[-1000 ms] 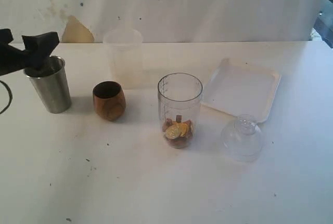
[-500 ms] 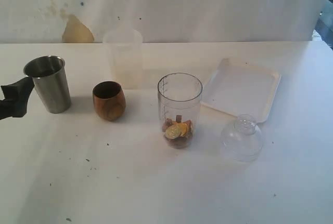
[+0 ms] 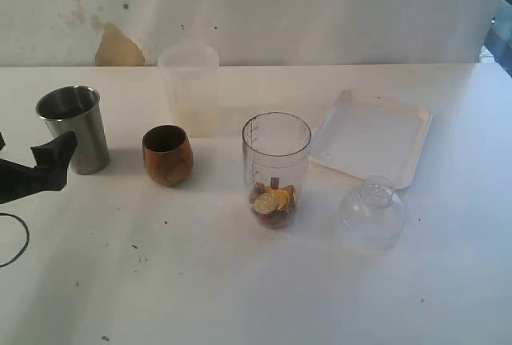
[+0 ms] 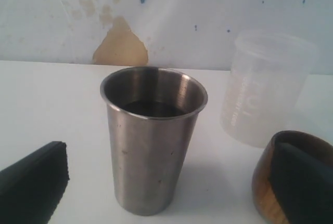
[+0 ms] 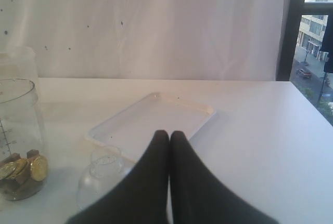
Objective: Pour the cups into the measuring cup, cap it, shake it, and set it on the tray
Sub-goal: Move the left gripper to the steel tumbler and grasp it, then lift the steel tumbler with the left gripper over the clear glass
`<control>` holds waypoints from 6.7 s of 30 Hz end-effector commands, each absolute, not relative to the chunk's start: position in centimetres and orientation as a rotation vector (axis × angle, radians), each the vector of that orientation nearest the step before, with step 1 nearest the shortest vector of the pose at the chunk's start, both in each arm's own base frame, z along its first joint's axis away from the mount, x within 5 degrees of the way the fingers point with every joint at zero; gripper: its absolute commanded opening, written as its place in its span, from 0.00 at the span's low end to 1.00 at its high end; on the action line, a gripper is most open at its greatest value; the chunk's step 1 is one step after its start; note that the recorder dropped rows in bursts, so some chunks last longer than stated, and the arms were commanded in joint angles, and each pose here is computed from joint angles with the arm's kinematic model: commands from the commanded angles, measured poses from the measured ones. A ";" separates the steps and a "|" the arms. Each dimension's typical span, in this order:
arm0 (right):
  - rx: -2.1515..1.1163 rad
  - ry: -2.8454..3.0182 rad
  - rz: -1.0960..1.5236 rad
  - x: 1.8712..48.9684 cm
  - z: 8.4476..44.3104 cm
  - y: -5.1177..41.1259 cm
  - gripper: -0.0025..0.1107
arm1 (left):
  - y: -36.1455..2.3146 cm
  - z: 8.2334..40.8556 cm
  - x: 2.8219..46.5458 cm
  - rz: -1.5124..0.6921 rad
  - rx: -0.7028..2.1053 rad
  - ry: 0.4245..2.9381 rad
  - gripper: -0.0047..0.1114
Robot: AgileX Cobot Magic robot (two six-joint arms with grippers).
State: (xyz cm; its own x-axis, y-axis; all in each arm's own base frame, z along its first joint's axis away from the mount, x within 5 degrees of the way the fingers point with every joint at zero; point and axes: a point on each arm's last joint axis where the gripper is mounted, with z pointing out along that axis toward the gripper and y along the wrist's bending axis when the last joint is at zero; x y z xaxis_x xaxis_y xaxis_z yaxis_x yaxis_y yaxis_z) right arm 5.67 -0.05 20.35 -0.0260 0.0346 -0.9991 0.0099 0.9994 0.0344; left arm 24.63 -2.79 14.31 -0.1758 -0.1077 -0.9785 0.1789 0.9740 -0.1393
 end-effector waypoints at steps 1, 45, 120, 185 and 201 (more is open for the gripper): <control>0.041 1.594 0.020 5.6 20.3 -0.1 0.02 | -3.1 13.1 26.1 -0.276 0.066 1.743 0.95; 0.041 1.594 0.020 5.6 20.3 -0.1 0.02 | -3.6 7.6 37.4 -0.259 0.052 1.681 0.95; 0.041 1.594 0.020 5.6 20.3 -0.1 0.02 | -4.9 15.5 38.3 -0.281 0.256 1.524 0.04; 0.041 1.594 0.020 5.6 20.3 -0.1 0.02 | -20.5 19.4 34.9 -0.557 0.730 1.358 0.04; 0.041 1.594 0.020 5.6 20.3 -0.1 0.02 | -20.5 19.5 34.9 -0.451 0.816 1.281 0.04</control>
State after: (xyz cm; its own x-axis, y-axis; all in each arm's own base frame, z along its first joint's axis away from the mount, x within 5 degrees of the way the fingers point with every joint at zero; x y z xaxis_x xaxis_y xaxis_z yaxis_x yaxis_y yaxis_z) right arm 5.67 -0.05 20.35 -0.0260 0.0362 -0.9990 0.0099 0.9993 0.0359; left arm 34.83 -20.24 17.96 0.1804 0.1964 -0.9638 0.7207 0.6404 0.2654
